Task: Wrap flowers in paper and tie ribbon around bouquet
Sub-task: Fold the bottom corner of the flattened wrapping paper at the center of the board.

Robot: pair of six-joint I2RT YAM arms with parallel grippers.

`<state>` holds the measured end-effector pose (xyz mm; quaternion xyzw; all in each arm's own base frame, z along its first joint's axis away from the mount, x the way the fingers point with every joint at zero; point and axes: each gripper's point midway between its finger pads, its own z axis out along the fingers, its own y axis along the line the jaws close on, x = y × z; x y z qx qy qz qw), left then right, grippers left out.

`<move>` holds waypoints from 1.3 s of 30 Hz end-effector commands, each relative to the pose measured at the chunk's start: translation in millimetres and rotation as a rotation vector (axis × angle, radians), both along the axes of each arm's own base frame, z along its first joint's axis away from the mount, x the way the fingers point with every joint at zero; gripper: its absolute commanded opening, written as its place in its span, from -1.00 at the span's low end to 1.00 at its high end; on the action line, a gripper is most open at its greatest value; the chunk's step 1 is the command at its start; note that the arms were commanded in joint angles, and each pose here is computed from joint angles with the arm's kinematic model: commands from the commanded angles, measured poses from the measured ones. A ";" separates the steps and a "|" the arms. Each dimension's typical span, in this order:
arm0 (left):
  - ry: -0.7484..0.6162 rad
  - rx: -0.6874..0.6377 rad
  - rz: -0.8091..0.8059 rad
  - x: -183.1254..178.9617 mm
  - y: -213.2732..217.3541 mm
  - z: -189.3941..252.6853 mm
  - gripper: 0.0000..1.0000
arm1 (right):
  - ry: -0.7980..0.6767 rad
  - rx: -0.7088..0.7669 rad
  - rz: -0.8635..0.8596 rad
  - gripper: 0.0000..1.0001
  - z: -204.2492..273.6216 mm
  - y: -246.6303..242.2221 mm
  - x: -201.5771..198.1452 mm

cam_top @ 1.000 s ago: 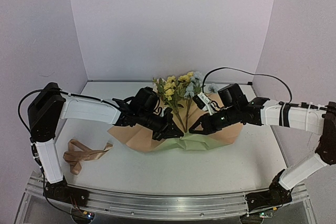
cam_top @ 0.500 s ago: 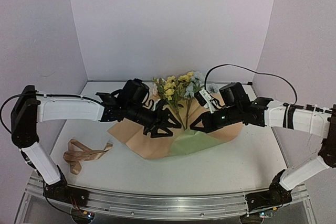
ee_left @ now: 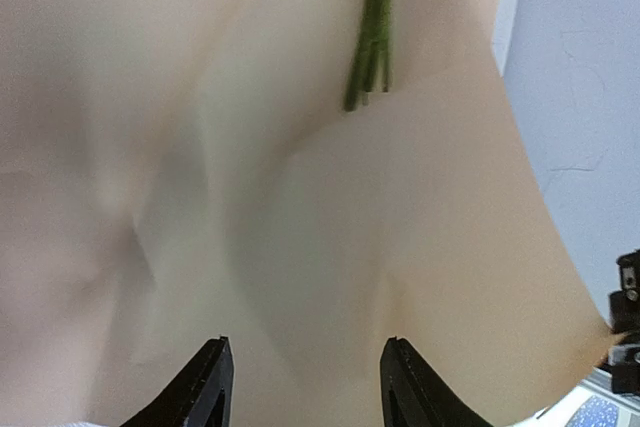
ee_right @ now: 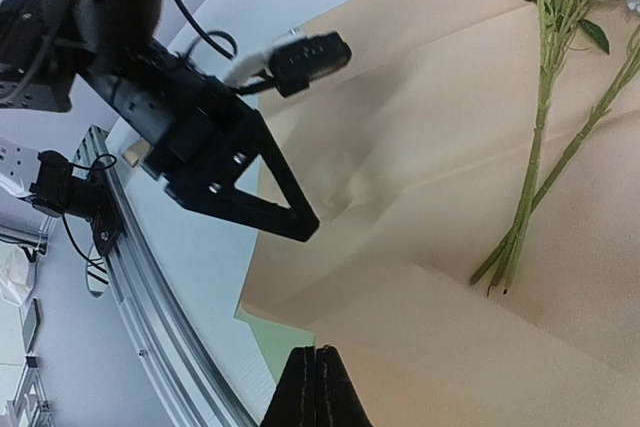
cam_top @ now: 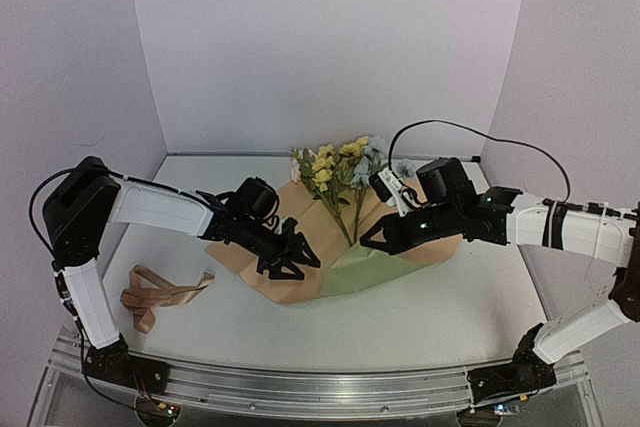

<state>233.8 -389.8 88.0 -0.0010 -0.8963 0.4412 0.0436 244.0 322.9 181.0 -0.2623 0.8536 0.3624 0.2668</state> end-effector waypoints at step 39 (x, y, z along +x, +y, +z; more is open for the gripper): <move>-0.210 0.300 0.097 83.8 86.4 27.3 0.16 | -0.173 -0.169 -0.339 -1.00 17.7 -1.4 119.7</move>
